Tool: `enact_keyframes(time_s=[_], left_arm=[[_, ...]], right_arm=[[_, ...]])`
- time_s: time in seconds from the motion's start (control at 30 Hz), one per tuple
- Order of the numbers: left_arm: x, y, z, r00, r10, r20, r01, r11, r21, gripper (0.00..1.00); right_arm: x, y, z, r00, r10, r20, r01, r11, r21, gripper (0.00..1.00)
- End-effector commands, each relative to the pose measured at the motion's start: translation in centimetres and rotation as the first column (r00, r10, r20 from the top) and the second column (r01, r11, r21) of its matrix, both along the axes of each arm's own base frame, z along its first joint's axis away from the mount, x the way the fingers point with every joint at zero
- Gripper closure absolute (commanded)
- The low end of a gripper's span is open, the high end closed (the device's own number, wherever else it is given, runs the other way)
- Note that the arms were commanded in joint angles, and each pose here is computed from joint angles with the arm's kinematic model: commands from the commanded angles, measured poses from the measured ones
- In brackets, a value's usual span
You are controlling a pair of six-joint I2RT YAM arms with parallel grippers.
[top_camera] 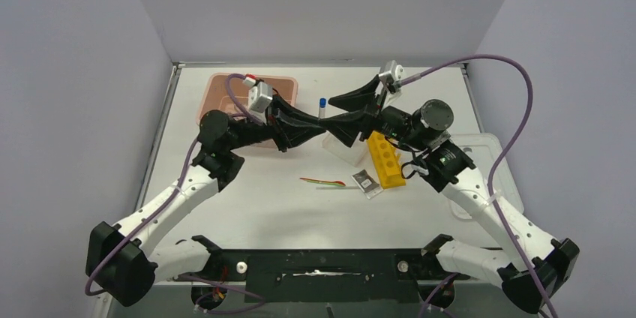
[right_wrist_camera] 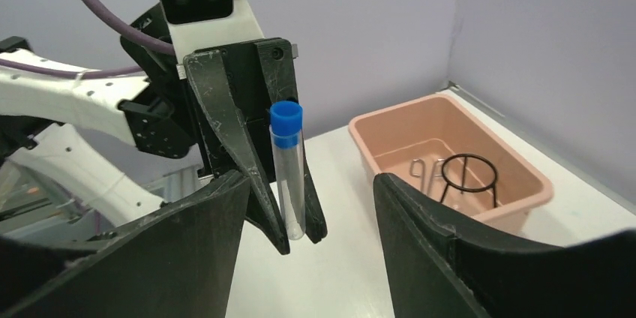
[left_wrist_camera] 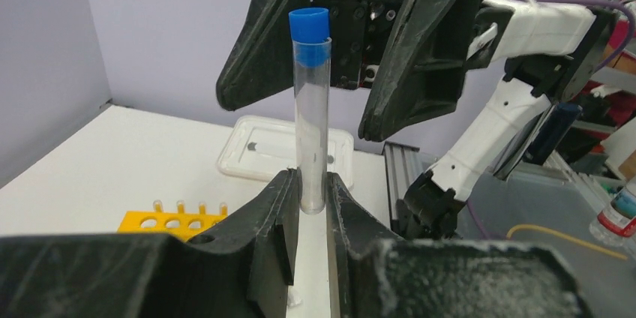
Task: Organize the chemistry lab equipment
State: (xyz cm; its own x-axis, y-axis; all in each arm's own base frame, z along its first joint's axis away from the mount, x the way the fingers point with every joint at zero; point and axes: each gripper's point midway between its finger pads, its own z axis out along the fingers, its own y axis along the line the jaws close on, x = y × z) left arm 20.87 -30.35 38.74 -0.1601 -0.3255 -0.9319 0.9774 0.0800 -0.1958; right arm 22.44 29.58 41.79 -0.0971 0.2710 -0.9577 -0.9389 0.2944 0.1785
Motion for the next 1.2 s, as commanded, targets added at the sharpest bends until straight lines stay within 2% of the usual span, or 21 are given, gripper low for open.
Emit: enact_keyframes(time_s=[0.0,0.07,0.1,0.17,0.33,0.57,0.73,1.17], left_arm=[[1.3,-0.7,-1.0,1.000,-0.003,0.012,0.002,0.988,0.156,0.98],[1.5,-0.9,-1.1,1.000,-0.011,0.018,0.008,0.983,0.186,0.99],[1.8,-0.9,-1.2,0.996,-0.010,0.085,-0.008,0.978,0.210,0.99],[2.2,-0.8,-1.6,0.994,0.004,0.109,-0.030,0.969,0.245,0.99],[3.6,-1.1,-3.7,0.992,0.011,0.128,-0.052,0.945,0.323,0.99],[3.1,-2.1,-4.8,0.991,-0.070,0.118,0.017,0.916,0.401,0.99],[2.0,-2.3,-4.7,0.986,-0.095,0.136,0.034,0.918,0.394,0.99],[0.2,-2.1,-4.3,0.979,-0.136,0.151,0.070,0.922,0.380,0.99]], right_arm=[[1.1,-3.1,1.5,0.980,-0.192,0.051,0.196,0.973,-0.119,0.37],[1.7,-4.9,-0.4,0.962,-0.272,0.029,0.270,0.927,-0.259,0.34],[1.8,-5.7,-0.7,0.952,-0.305,0.034,0.301,0.905,-0.302,0.33],[1.2,-6.7,-0.7,0.947,-0.318,0.038,0.311,0.884,-0.350,0.32],[-0.9,-7.0,0.1,0.962,-0.273,0.017,0.264,0.911,-0.317,0.30],[-0.4,-7.1,-0.8,0.948,-0.310,-0.066,0.272,0.902,-0.335,0.33],[0.8,-6.5,-1.8,0.942,-0.321,-0.098,0.267,0.893,-0.363,0.33],[2.0,-4.5,-1.4,0.955,-0.275,-0.110,0.225,0.915,-0.334,0.53]])
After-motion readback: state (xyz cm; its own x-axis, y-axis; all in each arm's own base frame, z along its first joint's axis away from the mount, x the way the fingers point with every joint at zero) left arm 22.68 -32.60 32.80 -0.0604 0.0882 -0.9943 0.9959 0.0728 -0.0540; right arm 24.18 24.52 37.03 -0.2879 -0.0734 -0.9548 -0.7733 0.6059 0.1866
